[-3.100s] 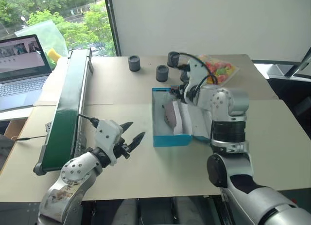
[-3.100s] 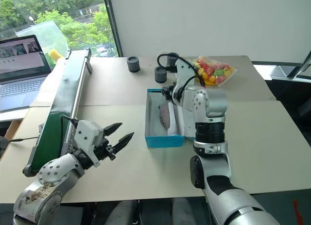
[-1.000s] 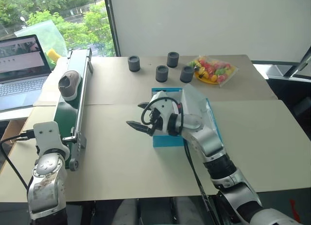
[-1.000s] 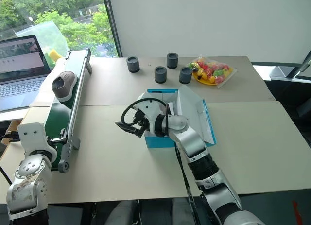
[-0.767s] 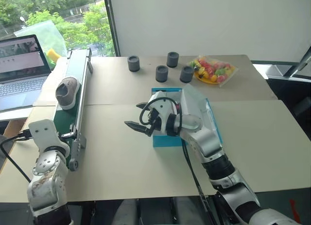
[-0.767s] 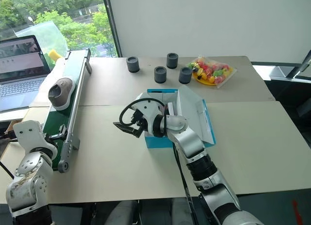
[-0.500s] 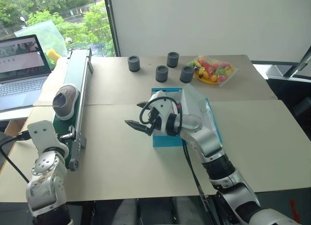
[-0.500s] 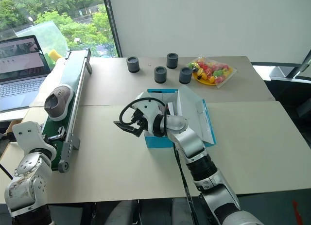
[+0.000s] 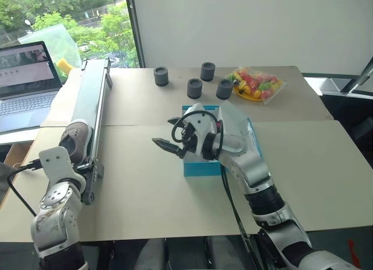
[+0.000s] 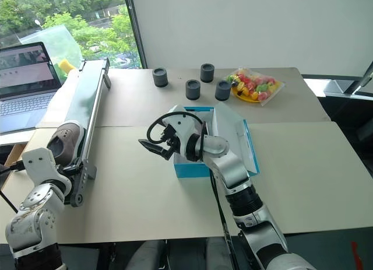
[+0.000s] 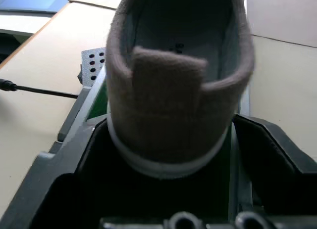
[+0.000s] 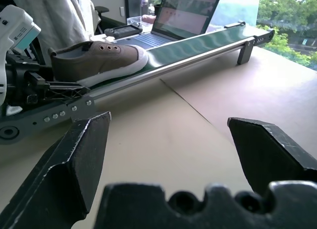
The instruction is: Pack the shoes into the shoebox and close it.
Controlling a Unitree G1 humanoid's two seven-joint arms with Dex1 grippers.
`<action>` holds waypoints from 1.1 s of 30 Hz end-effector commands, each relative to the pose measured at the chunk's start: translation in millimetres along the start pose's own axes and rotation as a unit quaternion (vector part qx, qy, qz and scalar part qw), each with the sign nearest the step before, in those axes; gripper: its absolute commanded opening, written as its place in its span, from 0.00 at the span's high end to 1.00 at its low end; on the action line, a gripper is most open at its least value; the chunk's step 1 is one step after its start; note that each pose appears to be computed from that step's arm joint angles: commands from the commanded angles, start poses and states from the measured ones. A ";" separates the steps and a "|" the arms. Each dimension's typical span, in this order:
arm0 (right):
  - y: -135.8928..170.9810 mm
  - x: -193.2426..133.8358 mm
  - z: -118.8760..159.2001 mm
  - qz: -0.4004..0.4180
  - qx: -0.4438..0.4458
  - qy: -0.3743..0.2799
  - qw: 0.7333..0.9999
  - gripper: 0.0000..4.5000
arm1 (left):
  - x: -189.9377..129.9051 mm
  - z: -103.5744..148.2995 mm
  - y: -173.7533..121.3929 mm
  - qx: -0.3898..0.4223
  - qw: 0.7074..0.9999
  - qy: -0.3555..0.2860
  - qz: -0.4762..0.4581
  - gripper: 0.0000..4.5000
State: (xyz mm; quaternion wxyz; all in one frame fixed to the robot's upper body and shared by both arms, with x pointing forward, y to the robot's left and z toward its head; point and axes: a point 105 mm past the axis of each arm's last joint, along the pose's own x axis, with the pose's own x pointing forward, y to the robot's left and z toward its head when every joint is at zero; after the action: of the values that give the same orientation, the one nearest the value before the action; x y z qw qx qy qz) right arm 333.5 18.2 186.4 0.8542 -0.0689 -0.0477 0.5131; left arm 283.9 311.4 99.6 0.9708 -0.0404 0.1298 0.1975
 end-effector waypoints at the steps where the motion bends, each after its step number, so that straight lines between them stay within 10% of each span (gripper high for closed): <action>1: -0.7 -1.0 22.9 -0.001 -0.006 -0.036 0.999 0.00 | -3.2 26.0 -3.8 -0.002 0.999 -0.041 -0.001 0.43; 6: -4.4 -0.2 23.0 -0.008 0.019 -0.037 0.999 0.00 | -10.9 64.9 -6.0 0.031 0.990 -0.133 0.027 0.43; 11: -25.9 3.9 23.8 -0.040 0.245 -0.056 0.967 0.00 | -52.1 115.8 -69.8 0.231 0.912 -0.339 -0.024 0.43; 18: -38.4 4.1 31.6 0.026 0.551 -0.094 0.829 0.00 | -88.7 60.6 -169.0 0.137 0.904 -0.264 -0.306 0.43; 33: -29.9 6.2 41.2 0.023 0.551 -0.084 0.830 0.11 | -99.6 65.0 -212.8 0.115 0.873 -0.247 -0.404 0.44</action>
State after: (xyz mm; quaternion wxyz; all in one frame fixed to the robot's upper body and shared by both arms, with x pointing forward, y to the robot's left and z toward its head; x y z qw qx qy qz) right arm 367.1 -5.4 215.6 0.7487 0.4511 0.1926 0.4459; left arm 300.4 97.4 180.0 0.9728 0.0758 -0.0901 -0.1995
